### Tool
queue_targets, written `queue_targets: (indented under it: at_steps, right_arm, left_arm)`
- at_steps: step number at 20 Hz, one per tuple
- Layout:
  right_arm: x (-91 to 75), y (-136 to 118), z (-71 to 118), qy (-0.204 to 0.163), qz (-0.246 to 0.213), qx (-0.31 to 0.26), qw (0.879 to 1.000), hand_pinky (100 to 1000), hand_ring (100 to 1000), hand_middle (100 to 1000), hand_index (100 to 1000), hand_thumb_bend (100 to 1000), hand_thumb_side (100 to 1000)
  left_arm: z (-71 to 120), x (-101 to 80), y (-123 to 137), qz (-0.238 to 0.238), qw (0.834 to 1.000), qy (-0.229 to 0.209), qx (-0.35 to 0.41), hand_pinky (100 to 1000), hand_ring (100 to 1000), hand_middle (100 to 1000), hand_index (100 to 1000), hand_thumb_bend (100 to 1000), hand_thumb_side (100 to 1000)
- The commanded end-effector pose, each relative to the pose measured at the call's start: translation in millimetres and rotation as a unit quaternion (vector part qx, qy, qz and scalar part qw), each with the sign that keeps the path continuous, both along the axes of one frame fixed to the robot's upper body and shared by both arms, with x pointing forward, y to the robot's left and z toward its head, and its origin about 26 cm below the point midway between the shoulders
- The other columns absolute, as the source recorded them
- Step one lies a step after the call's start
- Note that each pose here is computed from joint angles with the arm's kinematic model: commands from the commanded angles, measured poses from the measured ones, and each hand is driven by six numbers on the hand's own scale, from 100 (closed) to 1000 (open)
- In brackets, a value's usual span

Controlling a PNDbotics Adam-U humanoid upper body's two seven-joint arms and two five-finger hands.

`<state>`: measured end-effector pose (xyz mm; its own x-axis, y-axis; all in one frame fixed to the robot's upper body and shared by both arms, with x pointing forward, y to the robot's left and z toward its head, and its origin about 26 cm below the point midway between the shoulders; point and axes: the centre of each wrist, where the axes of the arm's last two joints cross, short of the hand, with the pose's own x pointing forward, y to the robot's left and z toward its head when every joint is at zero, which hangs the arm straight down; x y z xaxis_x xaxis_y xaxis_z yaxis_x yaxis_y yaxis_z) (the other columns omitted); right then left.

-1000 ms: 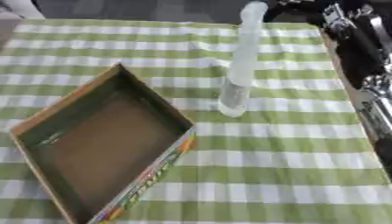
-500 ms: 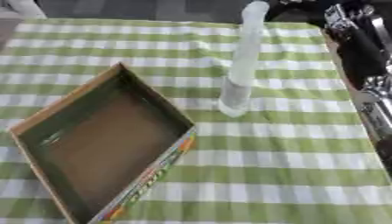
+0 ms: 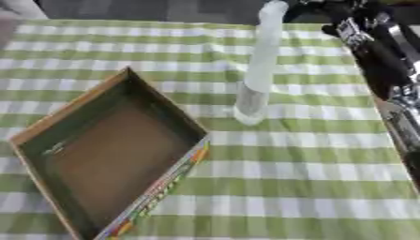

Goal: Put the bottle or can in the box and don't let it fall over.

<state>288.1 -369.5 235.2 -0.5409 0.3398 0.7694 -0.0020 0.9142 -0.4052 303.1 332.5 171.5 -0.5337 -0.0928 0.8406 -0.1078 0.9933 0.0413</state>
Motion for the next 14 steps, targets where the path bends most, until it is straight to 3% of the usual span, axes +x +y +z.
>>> queue_targets:
  at_steps: [1,7,14]
  right_arm:
    - [-4.1,-1.2,13.7,-0.005,0.009,-0.045,0.999,939,1000,1000,1000,100,447]
    - [-4.3,-0.9,15.0,0.012,0.006,-0.07,0.997,966,1000,1000,1000,100,263]
    - [-3.9,0.8,13.6,0.04,-0.024,-0.078,0.996,972,1000,1000,1000,100,223]
  left_arm:
    - [11.0,-1.9,2.1,0.003,1.0,-0.016,0.012,904,833,930,859,160,879]
    - [10.7,-1.5,1.4,0.002,1.0,-0.014,0.012,904,832,930,858,160,880]
    - [10.9,-1.2,0.7,0.0,1.0,-0.014,0.013,904,832,931,858,160,880]
